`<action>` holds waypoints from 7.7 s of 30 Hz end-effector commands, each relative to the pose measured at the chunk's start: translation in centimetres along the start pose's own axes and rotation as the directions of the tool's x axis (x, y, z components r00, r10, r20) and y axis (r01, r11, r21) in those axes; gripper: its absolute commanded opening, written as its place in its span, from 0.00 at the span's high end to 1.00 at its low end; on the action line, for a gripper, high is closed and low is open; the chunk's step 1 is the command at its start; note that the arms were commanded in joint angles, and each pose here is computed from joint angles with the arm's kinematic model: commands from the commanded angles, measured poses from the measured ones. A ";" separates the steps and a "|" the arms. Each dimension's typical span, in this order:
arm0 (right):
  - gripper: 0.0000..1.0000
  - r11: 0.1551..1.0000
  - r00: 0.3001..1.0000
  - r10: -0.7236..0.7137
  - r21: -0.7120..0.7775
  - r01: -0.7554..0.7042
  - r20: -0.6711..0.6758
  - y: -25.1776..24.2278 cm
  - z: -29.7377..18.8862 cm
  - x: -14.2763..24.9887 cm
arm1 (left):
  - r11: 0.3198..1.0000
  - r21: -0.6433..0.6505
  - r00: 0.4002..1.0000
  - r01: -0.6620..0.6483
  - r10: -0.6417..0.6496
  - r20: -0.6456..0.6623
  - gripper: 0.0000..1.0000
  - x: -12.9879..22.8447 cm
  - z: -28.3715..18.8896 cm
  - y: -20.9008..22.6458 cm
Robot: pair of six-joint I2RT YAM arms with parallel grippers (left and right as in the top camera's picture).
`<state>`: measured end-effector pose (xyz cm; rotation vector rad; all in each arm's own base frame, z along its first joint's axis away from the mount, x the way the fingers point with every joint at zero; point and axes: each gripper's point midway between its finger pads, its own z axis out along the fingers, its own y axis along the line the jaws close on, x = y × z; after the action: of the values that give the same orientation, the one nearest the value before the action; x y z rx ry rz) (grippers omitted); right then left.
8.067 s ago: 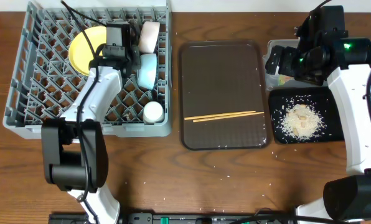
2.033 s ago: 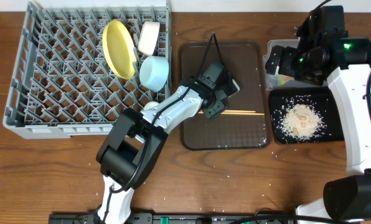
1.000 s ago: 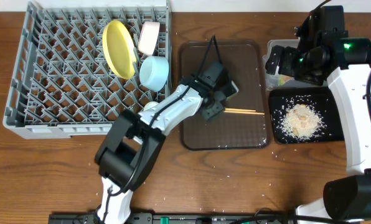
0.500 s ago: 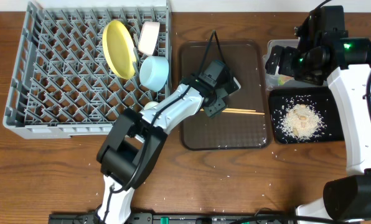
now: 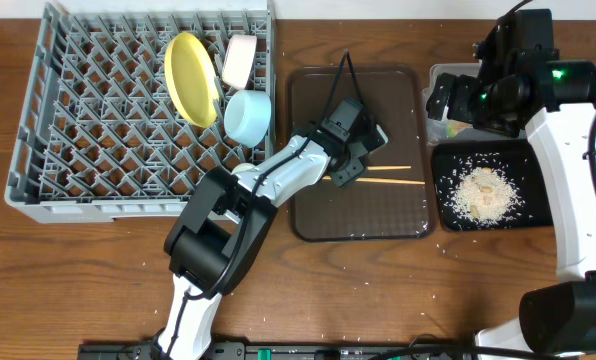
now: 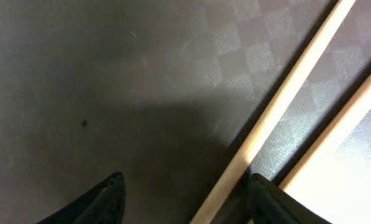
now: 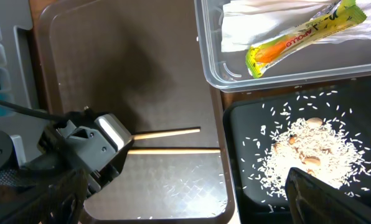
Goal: Sort waste into correct bins and load items into the dishwasher
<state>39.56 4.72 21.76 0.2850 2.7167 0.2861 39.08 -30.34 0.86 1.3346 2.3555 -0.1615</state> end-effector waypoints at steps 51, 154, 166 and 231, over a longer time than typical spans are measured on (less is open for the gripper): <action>0.01 1.000 1.000 -0.014 0.003 0.014 0.003 0.1 0.0 -0.1 | 0.600 -0.344 0.686 0.722 -0.688 0.238 0.57 8.2 -23.9 18.9; 0.01 1.000 1.000 -0.013 0.004 0.013 0.003 0.1 0.0 -0.1 | 0.608 -0.443 0.725 0.659 -0.670 0.160 0.92 13.1 -22.4 20.9; 0.01 1.000 1.000 -0.013 0.004 0.013 0.003 0.1 0.0 -0.1 | 0.597 -0.433 0.709 0.675 -0.688 0.158 0.50 13.3 -22.9 20.7; 0.01 1.000 1.000 -0.012 0.004 0.012 0.003 0.1 0.0 -0.1 | 0.377 -0.292 0.398 0.879 -0.242 0.885 0.11 27.1 -28.9 7.1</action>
<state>39.56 4.72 21.78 0.2849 2.7163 0.2861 24.12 3.59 16.87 -0.2030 1.6922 0.0580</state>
